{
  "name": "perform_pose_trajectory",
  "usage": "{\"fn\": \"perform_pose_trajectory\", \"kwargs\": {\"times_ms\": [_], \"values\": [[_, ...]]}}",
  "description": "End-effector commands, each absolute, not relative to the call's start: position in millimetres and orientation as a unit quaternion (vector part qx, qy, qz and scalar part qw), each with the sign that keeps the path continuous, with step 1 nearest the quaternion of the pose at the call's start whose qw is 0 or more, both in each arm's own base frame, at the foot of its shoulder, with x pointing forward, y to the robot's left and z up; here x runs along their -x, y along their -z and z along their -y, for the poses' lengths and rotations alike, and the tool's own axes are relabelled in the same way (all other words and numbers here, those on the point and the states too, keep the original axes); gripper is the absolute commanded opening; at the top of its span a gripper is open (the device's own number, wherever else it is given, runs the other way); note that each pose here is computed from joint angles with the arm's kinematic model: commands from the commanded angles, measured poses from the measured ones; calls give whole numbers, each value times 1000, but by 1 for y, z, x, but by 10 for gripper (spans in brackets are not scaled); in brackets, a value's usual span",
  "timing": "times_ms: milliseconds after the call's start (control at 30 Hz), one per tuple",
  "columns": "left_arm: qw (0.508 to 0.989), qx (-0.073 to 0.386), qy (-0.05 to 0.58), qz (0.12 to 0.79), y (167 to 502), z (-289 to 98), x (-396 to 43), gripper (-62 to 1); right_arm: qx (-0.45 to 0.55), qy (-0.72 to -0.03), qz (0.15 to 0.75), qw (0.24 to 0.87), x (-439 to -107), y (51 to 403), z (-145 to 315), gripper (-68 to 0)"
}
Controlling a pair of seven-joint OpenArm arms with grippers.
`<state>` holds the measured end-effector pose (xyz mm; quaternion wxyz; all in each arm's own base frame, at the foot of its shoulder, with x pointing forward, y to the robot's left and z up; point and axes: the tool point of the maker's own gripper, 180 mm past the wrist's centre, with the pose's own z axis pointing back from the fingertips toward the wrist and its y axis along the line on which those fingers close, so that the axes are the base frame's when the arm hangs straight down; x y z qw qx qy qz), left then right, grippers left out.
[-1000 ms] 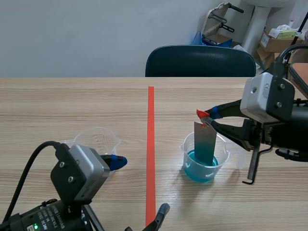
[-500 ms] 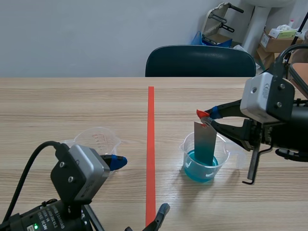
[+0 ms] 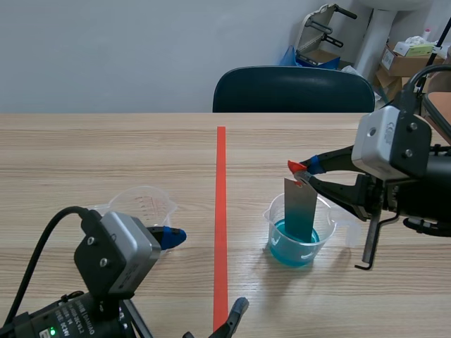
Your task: Do the redox reaction experiment
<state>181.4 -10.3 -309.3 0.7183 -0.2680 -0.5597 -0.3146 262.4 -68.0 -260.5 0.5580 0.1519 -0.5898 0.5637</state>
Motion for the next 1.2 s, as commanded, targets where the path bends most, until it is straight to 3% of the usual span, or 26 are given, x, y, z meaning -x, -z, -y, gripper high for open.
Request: {"fn": "perform_pose_trajectory", "kwargs": {"times_ms": [0,800,1167], "values": [[709,279,307,571,300,16,-182,14,-149,-563,597,552,-266,253,70,-667],[709,279,307,571,300,16,-182,14,-148,-563,597,552,-266,252,71,-667],[709,279,307,571,300,16,-182,14,-192,-553,594,552,-262,232,79,-667]]}}
